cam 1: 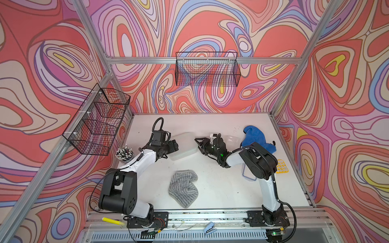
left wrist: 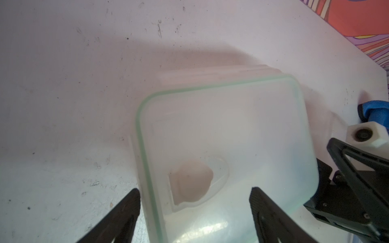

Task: Wipe the insides of the lunch boxes
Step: Open the lid of the lunch box.

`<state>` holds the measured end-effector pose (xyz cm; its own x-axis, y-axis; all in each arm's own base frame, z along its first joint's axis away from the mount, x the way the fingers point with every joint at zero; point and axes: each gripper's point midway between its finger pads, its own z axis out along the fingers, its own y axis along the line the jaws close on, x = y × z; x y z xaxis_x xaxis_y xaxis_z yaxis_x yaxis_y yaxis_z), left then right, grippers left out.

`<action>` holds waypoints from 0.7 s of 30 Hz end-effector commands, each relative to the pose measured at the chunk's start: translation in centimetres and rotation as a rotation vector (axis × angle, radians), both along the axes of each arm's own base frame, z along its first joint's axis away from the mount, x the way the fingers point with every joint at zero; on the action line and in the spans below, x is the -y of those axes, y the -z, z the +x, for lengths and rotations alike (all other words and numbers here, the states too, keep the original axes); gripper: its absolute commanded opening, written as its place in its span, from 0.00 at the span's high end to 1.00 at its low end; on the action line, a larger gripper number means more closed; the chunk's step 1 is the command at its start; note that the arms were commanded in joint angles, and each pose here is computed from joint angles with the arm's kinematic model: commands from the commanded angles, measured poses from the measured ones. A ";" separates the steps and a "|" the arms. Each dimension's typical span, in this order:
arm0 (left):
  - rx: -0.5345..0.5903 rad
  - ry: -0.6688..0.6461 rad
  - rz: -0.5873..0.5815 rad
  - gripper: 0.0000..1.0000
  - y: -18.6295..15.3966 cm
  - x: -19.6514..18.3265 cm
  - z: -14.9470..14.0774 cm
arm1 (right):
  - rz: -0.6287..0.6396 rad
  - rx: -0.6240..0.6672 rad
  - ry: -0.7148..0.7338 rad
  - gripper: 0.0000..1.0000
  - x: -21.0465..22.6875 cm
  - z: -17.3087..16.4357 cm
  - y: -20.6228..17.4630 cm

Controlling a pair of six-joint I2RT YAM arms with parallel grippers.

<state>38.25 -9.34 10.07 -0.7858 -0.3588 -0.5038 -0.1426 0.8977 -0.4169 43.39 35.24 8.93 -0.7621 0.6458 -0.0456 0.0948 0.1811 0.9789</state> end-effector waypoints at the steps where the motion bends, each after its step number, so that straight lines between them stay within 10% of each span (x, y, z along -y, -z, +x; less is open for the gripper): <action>1: 0.028 0.042 -0.015 0.16 -0.6 0.7 1.1 | 0.031 0.054 -0.003 0.47 0.0 0.4 -2.0; 21: 0.022 0.029 -0.046 0.16 -0.4 1.1 2.2 | -0.048 0.128 -0.009 0.49 0.7 0.4 -5.4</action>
<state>39.39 -9.97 9.35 -0.8002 -0.3545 -0.4838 -0.1303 0.8901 -0.4367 43.61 34.50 11.67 -0.7586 0.6373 -0.1352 0.0239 0.2345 0.9718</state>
